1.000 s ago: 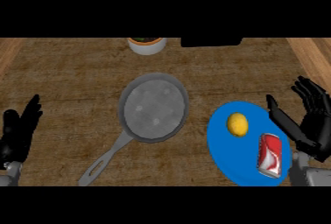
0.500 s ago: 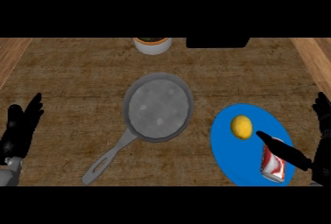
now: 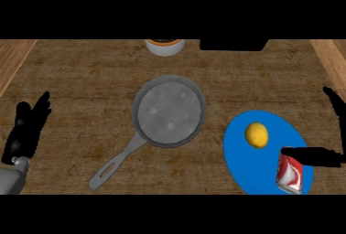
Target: Pick the lemon from the plate and place it in the pan
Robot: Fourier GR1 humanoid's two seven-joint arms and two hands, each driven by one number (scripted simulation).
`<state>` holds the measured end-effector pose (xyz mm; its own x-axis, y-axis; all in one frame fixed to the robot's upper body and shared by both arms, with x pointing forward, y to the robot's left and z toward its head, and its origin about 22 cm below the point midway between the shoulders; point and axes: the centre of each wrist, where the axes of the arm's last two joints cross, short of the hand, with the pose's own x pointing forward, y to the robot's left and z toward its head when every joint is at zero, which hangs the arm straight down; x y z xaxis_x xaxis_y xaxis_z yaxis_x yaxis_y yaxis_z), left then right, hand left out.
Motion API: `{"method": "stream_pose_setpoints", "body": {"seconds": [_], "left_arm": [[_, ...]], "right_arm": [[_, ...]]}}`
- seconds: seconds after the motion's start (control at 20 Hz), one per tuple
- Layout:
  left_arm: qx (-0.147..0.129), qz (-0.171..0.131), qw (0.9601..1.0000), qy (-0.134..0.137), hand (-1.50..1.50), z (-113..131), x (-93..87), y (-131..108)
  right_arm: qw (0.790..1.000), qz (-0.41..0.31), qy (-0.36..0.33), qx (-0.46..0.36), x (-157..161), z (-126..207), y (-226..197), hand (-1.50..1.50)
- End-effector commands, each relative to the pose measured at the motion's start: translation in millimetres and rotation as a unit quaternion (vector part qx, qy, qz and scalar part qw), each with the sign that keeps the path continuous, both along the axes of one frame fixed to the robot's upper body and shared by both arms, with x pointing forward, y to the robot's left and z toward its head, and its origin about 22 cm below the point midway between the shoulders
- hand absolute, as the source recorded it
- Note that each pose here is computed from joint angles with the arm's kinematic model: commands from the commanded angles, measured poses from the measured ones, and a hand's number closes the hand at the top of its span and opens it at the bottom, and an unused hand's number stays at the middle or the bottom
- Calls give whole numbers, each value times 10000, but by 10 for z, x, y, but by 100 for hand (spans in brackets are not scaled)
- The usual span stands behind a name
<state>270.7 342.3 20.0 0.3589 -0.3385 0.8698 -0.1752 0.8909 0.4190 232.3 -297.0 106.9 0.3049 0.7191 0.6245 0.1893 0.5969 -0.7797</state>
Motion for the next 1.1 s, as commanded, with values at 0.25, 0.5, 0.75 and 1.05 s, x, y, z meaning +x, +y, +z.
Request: {"method": "stream_pose_setpoints", "body": {"seconds": [0.25,0.5,0.75,1.05], "left_arm": [[0,-108,9999,37,0,-113,58,-27],[-50,-20,10000,44,0,85,102,127],[-120,43,9999,57,0,-102,50,27],[9,32,10000,-59,0,-70,65,-19]], "right_arm": [[9761,-42,1875,-1100,344,384,697,-150],[9670,119,2386,-884,591,239,918,-150],[9658,39,2384,-1021,543,-72,1179,-150],[9552,-41,2687,-1243,571,-115,1117,-150]]}}
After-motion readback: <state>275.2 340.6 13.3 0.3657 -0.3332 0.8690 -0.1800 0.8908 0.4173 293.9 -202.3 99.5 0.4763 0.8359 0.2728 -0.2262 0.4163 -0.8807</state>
